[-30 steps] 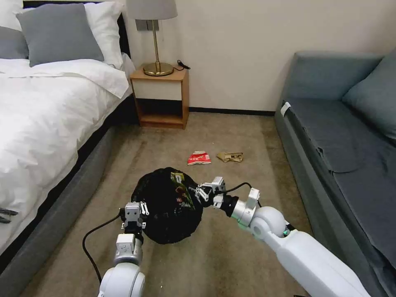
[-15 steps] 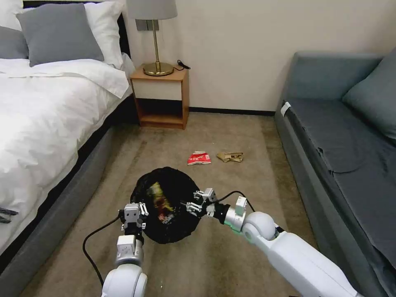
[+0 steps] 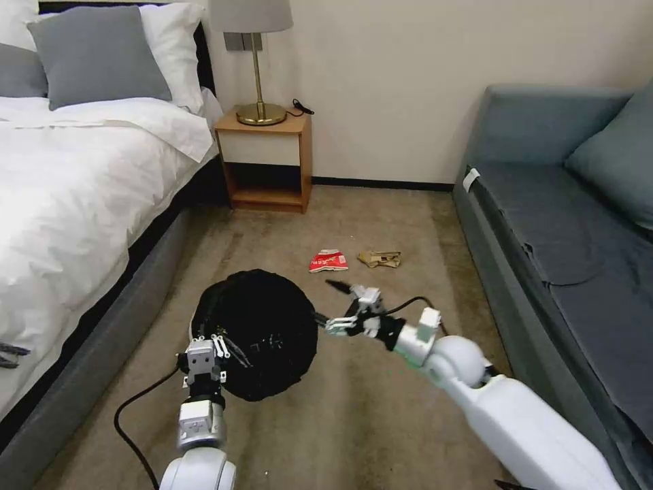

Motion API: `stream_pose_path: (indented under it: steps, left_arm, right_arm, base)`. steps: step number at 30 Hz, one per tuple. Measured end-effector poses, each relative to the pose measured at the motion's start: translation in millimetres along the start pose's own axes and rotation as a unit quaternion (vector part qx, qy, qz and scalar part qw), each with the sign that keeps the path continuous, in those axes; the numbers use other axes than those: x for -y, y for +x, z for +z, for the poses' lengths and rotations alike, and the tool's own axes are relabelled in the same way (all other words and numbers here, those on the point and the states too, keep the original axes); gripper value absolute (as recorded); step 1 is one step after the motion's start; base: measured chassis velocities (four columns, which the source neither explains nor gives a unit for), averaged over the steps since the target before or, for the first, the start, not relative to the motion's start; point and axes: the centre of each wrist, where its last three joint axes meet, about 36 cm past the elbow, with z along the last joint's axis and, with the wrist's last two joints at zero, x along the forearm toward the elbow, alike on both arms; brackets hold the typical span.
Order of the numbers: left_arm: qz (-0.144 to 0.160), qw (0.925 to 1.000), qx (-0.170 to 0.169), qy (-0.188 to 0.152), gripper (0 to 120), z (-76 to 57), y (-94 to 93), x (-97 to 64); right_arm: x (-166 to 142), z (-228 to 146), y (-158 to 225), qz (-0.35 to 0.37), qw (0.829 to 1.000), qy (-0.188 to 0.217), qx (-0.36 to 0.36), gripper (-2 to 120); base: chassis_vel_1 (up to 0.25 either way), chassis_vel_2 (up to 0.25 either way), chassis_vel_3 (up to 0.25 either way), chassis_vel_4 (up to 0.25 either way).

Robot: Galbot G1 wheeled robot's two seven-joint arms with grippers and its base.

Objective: Pick up the trash bin, then pick up the garbage on the floor and place it into the trash bin.

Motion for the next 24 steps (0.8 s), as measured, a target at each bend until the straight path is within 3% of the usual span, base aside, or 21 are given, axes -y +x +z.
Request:
stream_pose_path:
  steps: [8,11,19,24]
  left_arm:
    - [-0.016,0.9998,0.005,-0.005,4,2.7,9.6,-13.7]
    - [-0.026,0.9997,-0.001,0.0,4,13.1,9.8,-23.1]
    - [-0.035,0.9993,-0.009,0.007,4,29.4,10.5,-40.2]
    - [-0.038,0.9992,-0.011,0.009,4,35.5,12.9,-51.0]
  right_arm:
    - [16.9,-46.9,29.8,0.143,0.989,0.025,0.013,100]
    - [20.7,-53.7,40.0,0.209,0.978,0.02,-0.004,100]
    - [26.4,-47.3,48.0,0.308,0.951,0.01,-0.039,100]
    - [33.4,-18.0,60.0,0.358,0.931,0.019,-0.074,100]
  base:
    - [0.0,0.0,0.0,0.0]
    - [0.0,0.0,0.0,0.0]
    - [0.0,0.0,0.0,0.0]
    - [0.0,0.0,0.0,0.0]
